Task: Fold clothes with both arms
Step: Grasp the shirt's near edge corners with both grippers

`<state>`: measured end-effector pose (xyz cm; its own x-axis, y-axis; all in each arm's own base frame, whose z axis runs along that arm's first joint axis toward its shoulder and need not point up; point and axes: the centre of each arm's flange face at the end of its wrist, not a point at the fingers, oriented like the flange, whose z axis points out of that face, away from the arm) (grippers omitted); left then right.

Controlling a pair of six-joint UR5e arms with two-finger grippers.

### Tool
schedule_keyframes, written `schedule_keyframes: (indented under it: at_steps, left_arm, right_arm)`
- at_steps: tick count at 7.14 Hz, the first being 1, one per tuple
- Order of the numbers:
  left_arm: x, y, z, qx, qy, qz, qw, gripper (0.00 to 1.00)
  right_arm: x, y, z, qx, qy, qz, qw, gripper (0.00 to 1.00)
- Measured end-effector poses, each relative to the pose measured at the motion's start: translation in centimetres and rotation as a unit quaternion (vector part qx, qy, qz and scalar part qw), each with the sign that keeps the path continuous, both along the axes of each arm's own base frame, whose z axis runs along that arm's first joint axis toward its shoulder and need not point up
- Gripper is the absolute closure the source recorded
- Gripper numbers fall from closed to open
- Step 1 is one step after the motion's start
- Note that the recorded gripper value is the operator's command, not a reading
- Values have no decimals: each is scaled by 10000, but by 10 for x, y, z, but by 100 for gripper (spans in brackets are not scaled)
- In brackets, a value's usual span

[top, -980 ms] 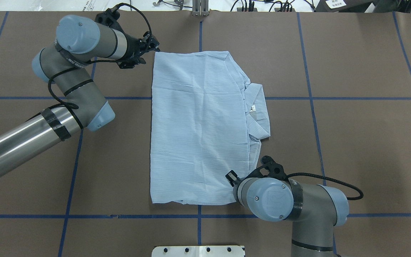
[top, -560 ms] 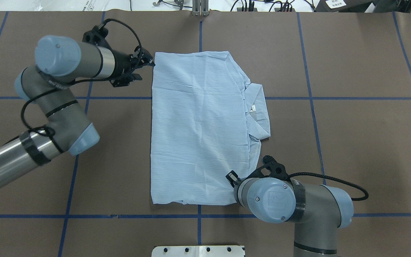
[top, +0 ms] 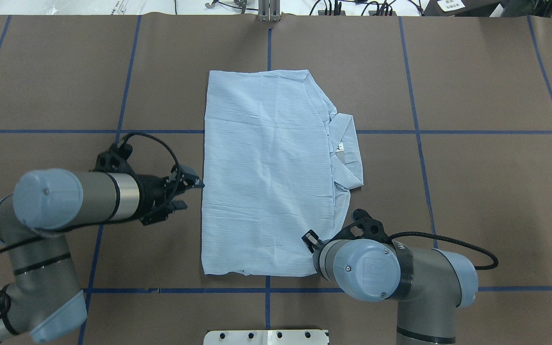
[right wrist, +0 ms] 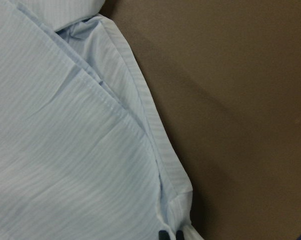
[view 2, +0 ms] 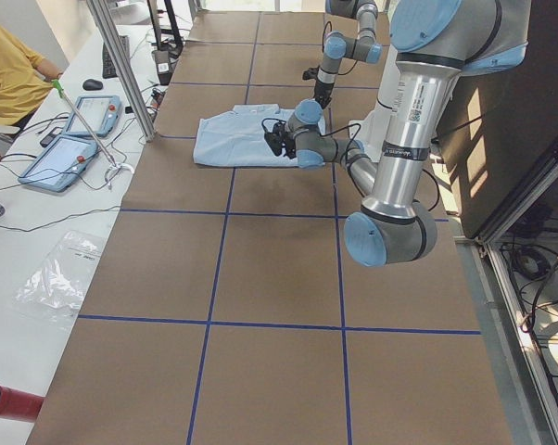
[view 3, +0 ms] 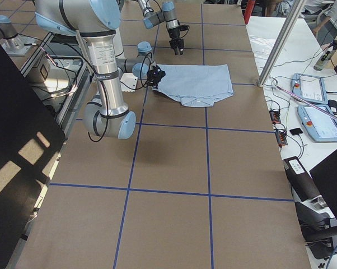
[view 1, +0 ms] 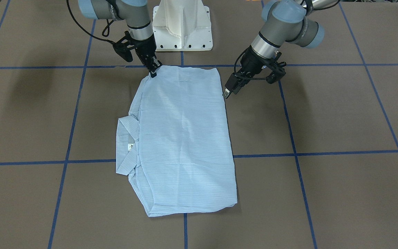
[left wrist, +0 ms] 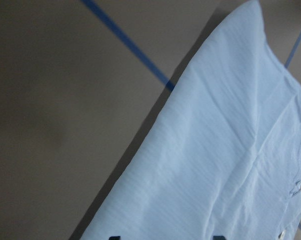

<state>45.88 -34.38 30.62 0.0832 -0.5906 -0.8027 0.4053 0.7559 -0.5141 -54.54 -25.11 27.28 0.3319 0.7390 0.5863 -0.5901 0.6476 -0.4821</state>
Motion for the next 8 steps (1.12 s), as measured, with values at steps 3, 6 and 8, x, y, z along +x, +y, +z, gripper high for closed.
schedule_keyframes:
  at_steps: [3, 6, 8]
  left_arm:
    - [46, 71, 9, -394, -104, 156, 9990, 37]
    - [57, 87, 13, -444, -193, 222, 9986, 39]
    - [62, 97, 17, -451, -237, 310, 9982, 44]
  right_arm:
    - [2, 0, -2, 29, -17, -20, 10000, 100]
    - [3, 0, -4, 42, -44, -23, 10000, 100]
    - [3, 0, -4, 41, -45, -22, 10000, 100]
